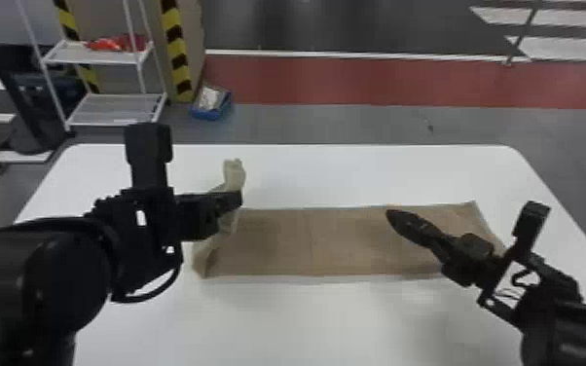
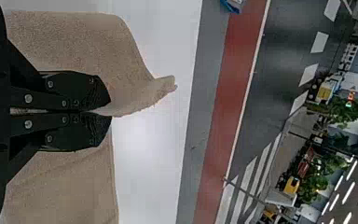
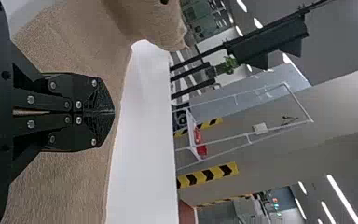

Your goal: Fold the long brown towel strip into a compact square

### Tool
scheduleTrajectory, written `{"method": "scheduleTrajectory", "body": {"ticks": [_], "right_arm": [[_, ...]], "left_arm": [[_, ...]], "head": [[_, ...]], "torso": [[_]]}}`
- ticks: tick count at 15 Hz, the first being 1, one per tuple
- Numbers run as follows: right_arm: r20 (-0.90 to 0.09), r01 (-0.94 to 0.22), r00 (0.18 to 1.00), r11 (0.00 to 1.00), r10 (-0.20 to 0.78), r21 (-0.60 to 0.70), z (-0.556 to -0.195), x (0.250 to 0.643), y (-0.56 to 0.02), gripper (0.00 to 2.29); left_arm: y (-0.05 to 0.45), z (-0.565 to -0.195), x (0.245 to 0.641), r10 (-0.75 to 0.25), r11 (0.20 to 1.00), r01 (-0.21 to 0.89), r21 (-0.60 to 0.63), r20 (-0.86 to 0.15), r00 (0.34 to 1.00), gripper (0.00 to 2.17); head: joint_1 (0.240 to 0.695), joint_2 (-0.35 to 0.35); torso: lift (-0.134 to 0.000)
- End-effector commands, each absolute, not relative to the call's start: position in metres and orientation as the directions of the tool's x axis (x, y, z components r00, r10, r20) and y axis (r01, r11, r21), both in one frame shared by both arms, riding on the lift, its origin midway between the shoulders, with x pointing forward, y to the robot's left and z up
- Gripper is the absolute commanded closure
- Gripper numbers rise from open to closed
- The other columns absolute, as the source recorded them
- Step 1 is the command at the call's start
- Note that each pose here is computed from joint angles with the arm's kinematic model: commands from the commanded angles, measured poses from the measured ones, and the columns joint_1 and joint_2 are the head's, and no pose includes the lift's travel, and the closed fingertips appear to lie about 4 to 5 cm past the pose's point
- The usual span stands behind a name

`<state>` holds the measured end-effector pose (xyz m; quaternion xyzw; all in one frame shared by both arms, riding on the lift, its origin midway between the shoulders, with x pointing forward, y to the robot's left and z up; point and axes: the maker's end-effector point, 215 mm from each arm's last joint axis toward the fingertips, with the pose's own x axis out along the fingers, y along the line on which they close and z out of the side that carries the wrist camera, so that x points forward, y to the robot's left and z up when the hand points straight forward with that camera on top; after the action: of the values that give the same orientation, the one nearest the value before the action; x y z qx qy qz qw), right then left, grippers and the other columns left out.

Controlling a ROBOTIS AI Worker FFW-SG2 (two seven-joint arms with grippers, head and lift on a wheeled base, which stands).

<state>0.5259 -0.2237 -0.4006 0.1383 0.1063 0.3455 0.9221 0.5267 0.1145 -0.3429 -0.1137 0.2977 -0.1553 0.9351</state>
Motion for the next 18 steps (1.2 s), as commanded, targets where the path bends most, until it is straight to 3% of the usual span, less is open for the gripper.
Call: {"method": "scheduleTrajectory", "body": {"ticks": [1,2,4,7,8,11,18], "right_arm": [[-0.026,-0.532,0.825,0.792,0.564,0.301,-0.361,0.513,-0.310,0.44],[-0.006,-0.491,0.857,0.820,0.515,0.293,-0.348,0.508,-0.351,0.00],[0.047,-0.434,0.897,0.853,0.440,0.290,-0.321,0.489,-0.418,0.01],[0.101,-0.365,0.931,0.889,0.351,0.277,-0.314,0.461,-0.489,0.06],[0.117,-0.359,0.933,0.891,0.340,0.278,-0.316,0.455,-0.503,0.06],[0.122,-0.337,0.941,0.905,0.315,0.258,-0.323,0.452,-0.519,0.07],[0.118,-0.362,0.932,0.890,0.342,0.277,-0.329,0.464,-0.500,0.07]], "left_arm": [[0.101,-0.362,0.524,-0.340,0.939,0.235,-0.252,-0.561,0.755,1.62],[0.096,-0.376,0.522,-0.324,0.946,0.239,-0.220,-0.589,0.740,1.62],[0.080,-0.394,0.527,-0.300,0.953,0.250,-0.169,-0.605,0.737,1.62],[0.023,-0.383,0.546,-0.304,0.949,0.298,-0.100,-0.536,0.788,1.62],[0.000,-0.374,0.549,-0.314,0.946,0.314,-0.086,-0.499,0.808,1.62],[-0.029,-0.385,0.532,-0.356,0.929,0.358,-0.097,-0.504,0.787,1.62],[-0.050,-0.396,0.507,-0.376,0.918,0.385,-0.096,-0.517,0.769,1.60]], "head": [[0.695,-0.104],[0.695,-0.133],[0.695,-0.240],[0.695,-0.339],[0.695,-0.350],[0.695,-0.350],[0.695,-0.350]], "torso": [[-0.124],[-0.124],[-0.124],[-0.124],[-0.124],[-0.124],[-0.124]]}}
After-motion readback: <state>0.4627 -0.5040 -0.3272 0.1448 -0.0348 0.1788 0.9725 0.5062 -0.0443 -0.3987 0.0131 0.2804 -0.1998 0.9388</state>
